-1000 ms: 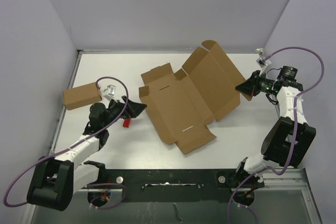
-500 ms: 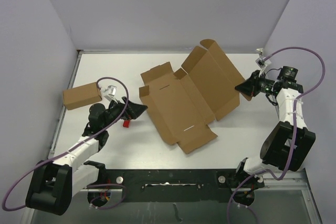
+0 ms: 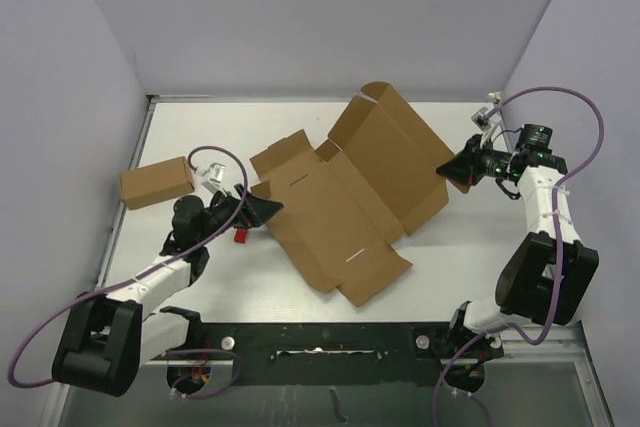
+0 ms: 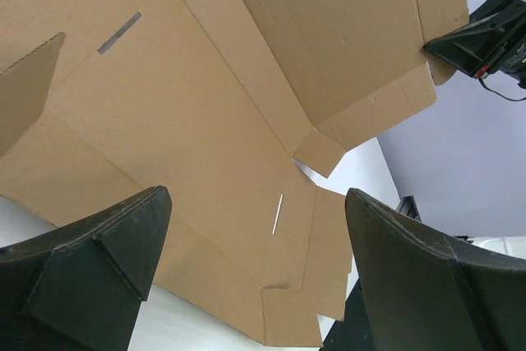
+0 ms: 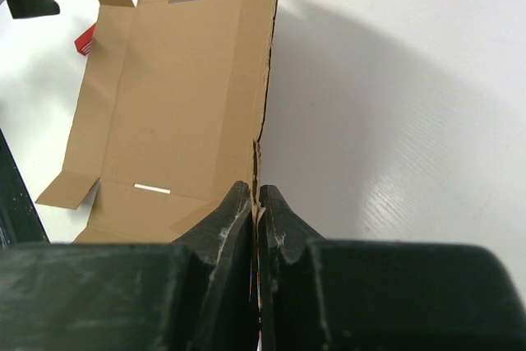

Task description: Fold the paper box

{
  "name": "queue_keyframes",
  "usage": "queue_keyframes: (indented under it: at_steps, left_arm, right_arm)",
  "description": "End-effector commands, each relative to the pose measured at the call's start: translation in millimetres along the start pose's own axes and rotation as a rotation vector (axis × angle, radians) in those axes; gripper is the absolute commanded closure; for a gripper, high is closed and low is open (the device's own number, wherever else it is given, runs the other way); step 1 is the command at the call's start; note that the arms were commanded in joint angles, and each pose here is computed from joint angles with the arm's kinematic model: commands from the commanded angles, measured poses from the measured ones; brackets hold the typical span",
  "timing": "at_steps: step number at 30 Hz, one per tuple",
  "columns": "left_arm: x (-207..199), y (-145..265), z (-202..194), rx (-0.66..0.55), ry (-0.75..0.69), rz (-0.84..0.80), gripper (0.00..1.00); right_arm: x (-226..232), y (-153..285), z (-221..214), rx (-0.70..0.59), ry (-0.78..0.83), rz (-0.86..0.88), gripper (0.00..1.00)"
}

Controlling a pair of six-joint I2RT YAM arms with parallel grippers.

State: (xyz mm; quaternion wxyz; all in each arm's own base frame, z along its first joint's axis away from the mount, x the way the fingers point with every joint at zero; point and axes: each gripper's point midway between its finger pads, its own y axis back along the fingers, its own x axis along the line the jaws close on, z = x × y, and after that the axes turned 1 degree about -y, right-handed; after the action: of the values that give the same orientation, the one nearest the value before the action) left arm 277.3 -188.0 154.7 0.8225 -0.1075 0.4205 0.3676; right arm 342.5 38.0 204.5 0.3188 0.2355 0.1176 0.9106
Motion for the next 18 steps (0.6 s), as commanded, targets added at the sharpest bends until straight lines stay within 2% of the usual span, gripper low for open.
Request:
queue_keyframes:
  at_steps: [1, 11, 15, 18]
  left_arm:
    - [-28.7, -12.4, 26.8, -0.052, -0.093, -0.12, 0.14]
    - [-30.8, -23.5, 32.0, -0.029, -0.082, -0.144, 0.21]
    - [-39.5, -28.4, 44.8, -0.034, -0.142, -0.157, 0.24]
    - [-42.2, -36.2, 57.3, -0.032, -0.188, -0.143, 0.31]
  right_arm:
    - [8.4, 4.9, 21.4, -0.035, 0.102, 0.011, 1.0]
    - [14.3, 3.4, 22.2, -0.025, 0.125, 0.022, 1.0]
    - [16.9, 5.2, 24.8, -0.029, 0.139, 0.023, 1.0]
    - [22.8, 6.5, 30.7, -0.038, 0.176, 0.029, 1.0]
